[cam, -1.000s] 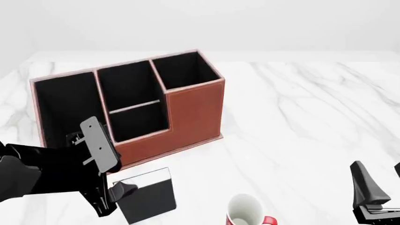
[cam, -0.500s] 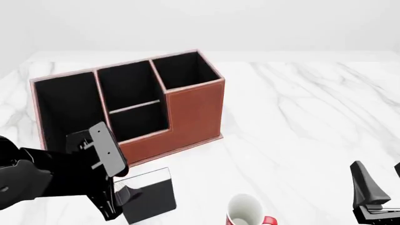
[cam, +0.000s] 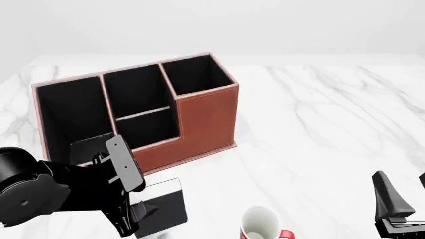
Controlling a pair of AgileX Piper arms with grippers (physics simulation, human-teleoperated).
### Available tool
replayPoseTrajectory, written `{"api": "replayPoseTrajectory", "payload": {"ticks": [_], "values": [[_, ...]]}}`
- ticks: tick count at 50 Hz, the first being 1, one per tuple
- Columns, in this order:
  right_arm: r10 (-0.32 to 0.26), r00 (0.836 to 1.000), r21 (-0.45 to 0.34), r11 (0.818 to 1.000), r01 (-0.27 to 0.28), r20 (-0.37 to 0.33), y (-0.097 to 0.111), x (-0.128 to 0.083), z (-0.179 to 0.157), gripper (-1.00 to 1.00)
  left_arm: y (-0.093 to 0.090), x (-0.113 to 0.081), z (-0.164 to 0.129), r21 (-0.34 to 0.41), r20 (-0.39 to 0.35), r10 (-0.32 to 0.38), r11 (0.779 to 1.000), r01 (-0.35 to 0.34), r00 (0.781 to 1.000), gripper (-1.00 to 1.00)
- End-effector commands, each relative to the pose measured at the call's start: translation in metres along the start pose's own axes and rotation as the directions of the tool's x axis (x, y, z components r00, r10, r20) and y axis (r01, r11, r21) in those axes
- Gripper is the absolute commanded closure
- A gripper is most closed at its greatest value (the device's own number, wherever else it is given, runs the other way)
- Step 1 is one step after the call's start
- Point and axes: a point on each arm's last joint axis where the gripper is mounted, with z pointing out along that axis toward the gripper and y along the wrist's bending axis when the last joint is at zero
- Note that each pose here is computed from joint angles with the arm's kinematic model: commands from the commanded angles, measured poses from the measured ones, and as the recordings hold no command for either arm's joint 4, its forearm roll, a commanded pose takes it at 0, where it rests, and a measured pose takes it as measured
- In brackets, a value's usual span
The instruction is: Pick up the book and place it in the front compartment of the caddy.
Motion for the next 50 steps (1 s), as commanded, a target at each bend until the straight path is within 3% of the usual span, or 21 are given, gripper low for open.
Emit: {"api": "replayPoseTrajectory", "payload": {"ticks": [1,26,27,50], "values": [[0.0,1.0,0.0,1.0,0.0,0.0,0.0,0.0,0.0,-1.0,-0.002,0.0,0.008,0.008,-0.008,0.003,1.0,-0.003,1.0,-1.0],[0.0,1.0,0.0,1.0,0.0,0.0,0.0,0.0,0.0,-1.0,-0.007,0.002,0.025,0.024,-0.026,0.005,1.0,-0.004,1.0,-1.0],[0.0,1.0,0.0,1.0,0.0,0.0,0.0,0.0,0.0,-1.0,-0.004,0.003,0.024,0.017,-0.026,0.01,1.0,-0.01,1.0,1.0],[0.001,1.0,0.0,1.0,-0.001,0.0,0.0,0.0,0.0,-1.0,0.012,-0.01,-0.011,-0.021,-0.008,0.111,0.994,-0.111,0.994,1.0]]}}
